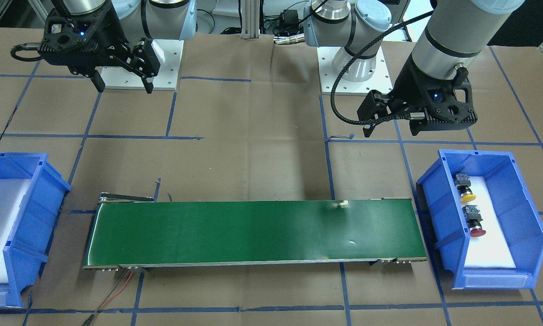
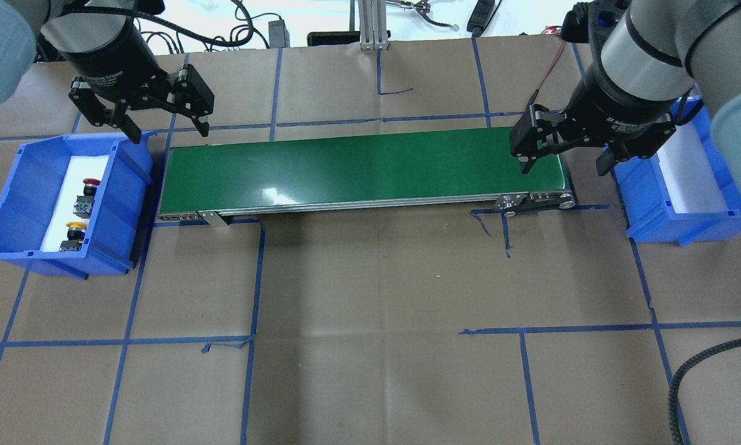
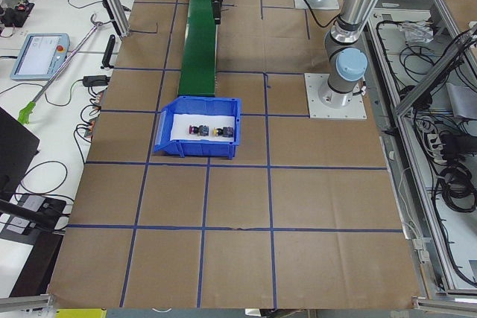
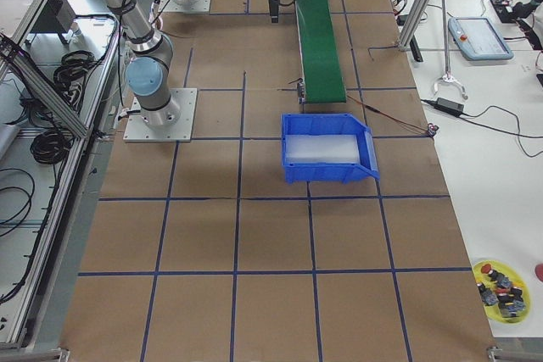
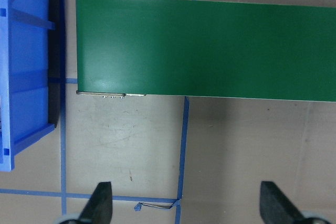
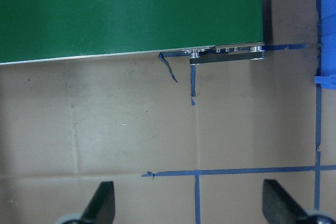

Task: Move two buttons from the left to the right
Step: 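Move the left gripper over the blue bin beside it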

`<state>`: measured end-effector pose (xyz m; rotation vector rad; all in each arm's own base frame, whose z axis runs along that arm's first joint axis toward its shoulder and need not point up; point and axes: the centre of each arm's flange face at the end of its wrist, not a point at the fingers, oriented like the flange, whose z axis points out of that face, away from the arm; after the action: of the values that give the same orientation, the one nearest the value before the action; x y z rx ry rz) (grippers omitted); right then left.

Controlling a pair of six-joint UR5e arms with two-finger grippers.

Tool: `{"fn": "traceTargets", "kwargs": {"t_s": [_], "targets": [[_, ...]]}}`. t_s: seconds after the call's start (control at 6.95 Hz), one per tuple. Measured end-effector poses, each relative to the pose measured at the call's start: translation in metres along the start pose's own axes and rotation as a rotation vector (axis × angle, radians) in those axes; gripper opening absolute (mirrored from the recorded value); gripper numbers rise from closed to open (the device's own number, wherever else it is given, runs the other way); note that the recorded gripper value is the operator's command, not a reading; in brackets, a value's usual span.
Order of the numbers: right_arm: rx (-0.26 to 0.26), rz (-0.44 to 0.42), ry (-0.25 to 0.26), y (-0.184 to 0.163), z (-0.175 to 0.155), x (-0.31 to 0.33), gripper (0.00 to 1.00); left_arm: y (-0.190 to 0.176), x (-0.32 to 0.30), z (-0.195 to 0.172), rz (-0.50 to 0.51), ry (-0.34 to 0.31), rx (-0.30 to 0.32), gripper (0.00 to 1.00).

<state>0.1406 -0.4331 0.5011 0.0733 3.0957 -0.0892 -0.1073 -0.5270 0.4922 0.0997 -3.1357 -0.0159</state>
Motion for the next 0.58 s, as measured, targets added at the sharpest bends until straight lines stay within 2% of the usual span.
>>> {"fn": "traceTargets", "kwargs": {"t_s": [0.58], "targets": [[-0.01,-0.005,0.0,-0.0018,0.0043,-0.0023,1.0,0.0005,-0.0001,0.0001,0.002,-0.001,0.0,0.99]]}}
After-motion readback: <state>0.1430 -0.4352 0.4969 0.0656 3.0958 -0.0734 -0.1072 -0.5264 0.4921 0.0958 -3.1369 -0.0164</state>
